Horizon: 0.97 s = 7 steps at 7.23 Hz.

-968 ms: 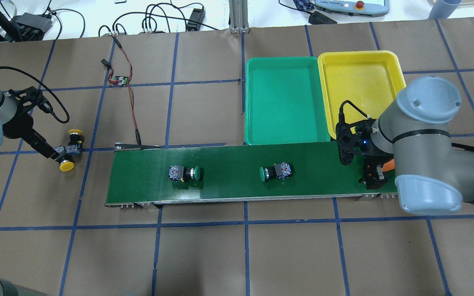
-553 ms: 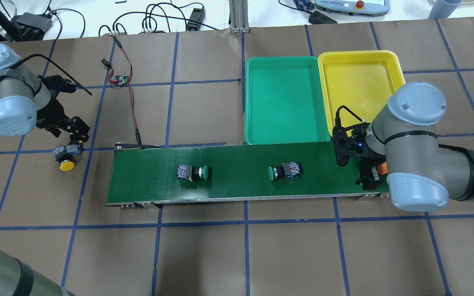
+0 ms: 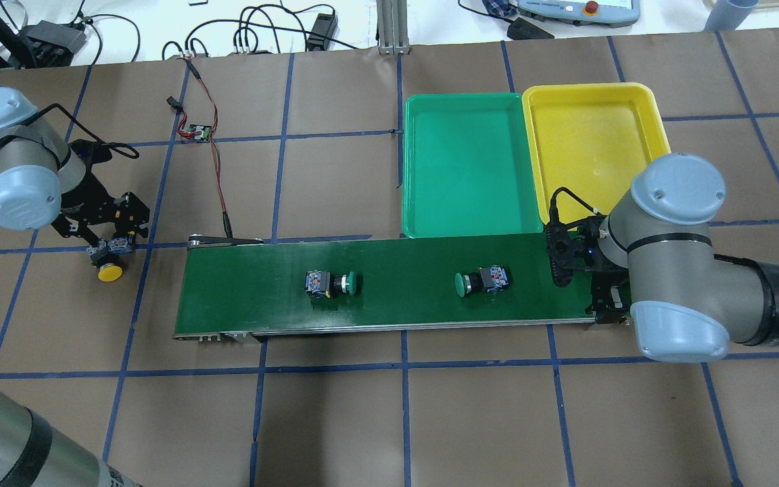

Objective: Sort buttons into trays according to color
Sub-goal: 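Grasp a yellow-capped button with the left gripper while right gripper waits at belt end, then grasp the arriving green-capped button with right gripper while left lifts yellow button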

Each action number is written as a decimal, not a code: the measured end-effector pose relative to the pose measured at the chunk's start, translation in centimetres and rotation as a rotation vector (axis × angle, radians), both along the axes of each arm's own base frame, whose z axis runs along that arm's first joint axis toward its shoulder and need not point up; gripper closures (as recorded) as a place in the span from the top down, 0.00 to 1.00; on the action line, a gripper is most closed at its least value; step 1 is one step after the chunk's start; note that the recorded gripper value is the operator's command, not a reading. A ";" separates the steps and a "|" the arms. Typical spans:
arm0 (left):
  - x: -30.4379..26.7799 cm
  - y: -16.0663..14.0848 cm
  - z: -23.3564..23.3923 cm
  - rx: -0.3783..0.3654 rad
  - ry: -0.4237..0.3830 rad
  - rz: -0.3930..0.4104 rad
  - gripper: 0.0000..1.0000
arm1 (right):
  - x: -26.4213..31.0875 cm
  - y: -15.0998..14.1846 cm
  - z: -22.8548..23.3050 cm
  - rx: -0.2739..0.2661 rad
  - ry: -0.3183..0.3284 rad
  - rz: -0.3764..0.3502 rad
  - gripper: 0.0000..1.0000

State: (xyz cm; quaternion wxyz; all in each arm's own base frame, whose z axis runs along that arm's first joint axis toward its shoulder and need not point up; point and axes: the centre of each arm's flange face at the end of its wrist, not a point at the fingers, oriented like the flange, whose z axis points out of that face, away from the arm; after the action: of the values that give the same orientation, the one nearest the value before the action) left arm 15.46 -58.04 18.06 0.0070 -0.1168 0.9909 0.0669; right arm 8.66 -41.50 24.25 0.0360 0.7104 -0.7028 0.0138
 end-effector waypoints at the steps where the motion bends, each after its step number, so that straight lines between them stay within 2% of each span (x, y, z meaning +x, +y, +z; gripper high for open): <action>1: 0.1 -0.2 -0.2 -0.002 -0.002 0.001 1.00 | 0.0 -0.1 0.1 -0.004 0.000 0.000 0.98; 4: 0.5 -1.8 0.9 -0.026 -0.013 -0.024 1.00 | 0.0 -0.3 -0.3 0.008 -0.001 0.016 0.98; 7: -0.2 -2.4 -0.2 -0.019 0.005 -0.104 0.99 | 0.1 -0.2 -0.7 0.016 -0.001 0.041 0.98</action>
State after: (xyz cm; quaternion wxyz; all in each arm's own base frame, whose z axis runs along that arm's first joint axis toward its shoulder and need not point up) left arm 15.25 -60.48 17.83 0.0069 -0.0648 0.9962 0.0575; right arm 8.71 -41.72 23.59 0.0296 0.7248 -0.6883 0.0090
